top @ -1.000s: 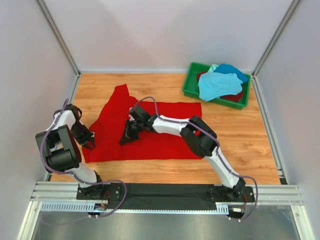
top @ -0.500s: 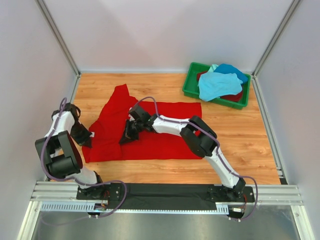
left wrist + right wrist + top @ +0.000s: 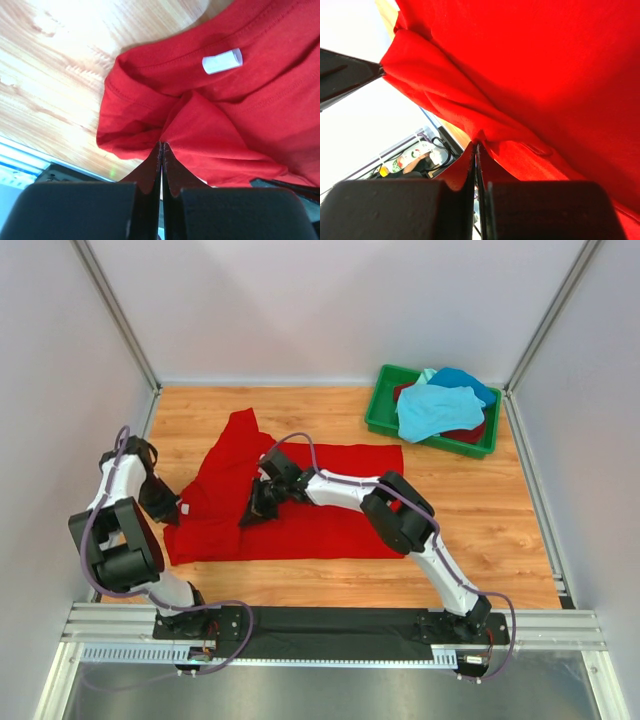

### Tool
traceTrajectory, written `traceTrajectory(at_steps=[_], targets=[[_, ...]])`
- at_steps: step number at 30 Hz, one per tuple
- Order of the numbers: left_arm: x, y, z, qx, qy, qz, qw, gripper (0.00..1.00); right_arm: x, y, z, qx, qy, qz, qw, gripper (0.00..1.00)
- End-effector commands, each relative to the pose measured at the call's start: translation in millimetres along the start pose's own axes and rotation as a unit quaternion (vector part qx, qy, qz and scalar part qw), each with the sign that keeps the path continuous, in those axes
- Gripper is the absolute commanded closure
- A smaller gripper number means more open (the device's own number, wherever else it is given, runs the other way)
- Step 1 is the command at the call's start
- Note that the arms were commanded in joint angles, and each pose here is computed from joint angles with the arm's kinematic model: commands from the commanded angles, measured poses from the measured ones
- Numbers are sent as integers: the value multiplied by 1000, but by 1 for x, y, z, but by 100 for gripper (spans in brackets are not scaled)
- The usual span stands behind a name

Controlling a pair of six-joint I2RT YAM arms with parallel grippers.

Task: Fold and stack the t-shirts
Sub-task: Fold the tshirt

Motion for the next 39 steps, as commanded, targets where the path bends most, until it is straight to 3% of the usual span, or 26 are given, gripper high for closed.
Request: traceTrajectory(at_steps=[1, 3, 4, 7, 10, 13, 16, 18, 21, 24, 29, 35, 39], targets=[[-11, -1, -3, -5, -8, -5, 1000, 100, -11, -4, -3, -2, 9, -7, 1000, 100], [-10, -3, 0, -22, -2, -3, 1000, 99, -15, -8, -10, 2, 12, -3, 1000, 98], [-10, -2, 4, -40, 4, -6, 999, 84, -17, -6, -9, 5, 23, 3, 1000, 96], [-10, 17, 10, -60, 9, -43, 997, 59, -14, 0, -13, 28, 38, 28, 999, 79], [-5, 46, 7, -54, -5, -90, 994, 54, -1, 25, -6, 42, 72, 45, 996, 70], [7, 57, -7, -9, -26, -93, 995, 57, 9, 48, 2, 52, 112, 33, 992, 63], [19, 47, -20, 35, -38, -69, 996, 68, 8, 56, 14, 43, 139, 30, 989, 62], [23, 36, -26, 51, -42, -46, 997, 79, 3, 55, 21, 49, 142, 35, 988, 63], [24, 22, -31, 62, -50, -23, 997, 84, 2, 51, 26, 35, 136, 34, 989, 71], [19, 9, -32, 47, -56, -22, 997, 86, -2, 44, 35, 5, 134, 30, 990, 85], [16, -7, -41, 64, -55, 0, 996, 87, -9, 27, 42, -18, 133, 46, 990, 80], [15, -17, -42, 65, -59, 2, 996, 89, -10, 3, 34, -50, 100, 72, 991, 93], [10, -29, -42, 43, -61, 7, 997, 88, -2, -4, 4, -9, 83, 76, 994, 96]])
Point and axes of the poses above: each gripper's point midway between its finger pads, its own y axis back along the fingers, its own z axis along the line the jaws close on, x = y × z, the point moved 7 cm from there along y, back along the fingers, and after that the axes turned 3 degrees about y, right-handed, at the moved point
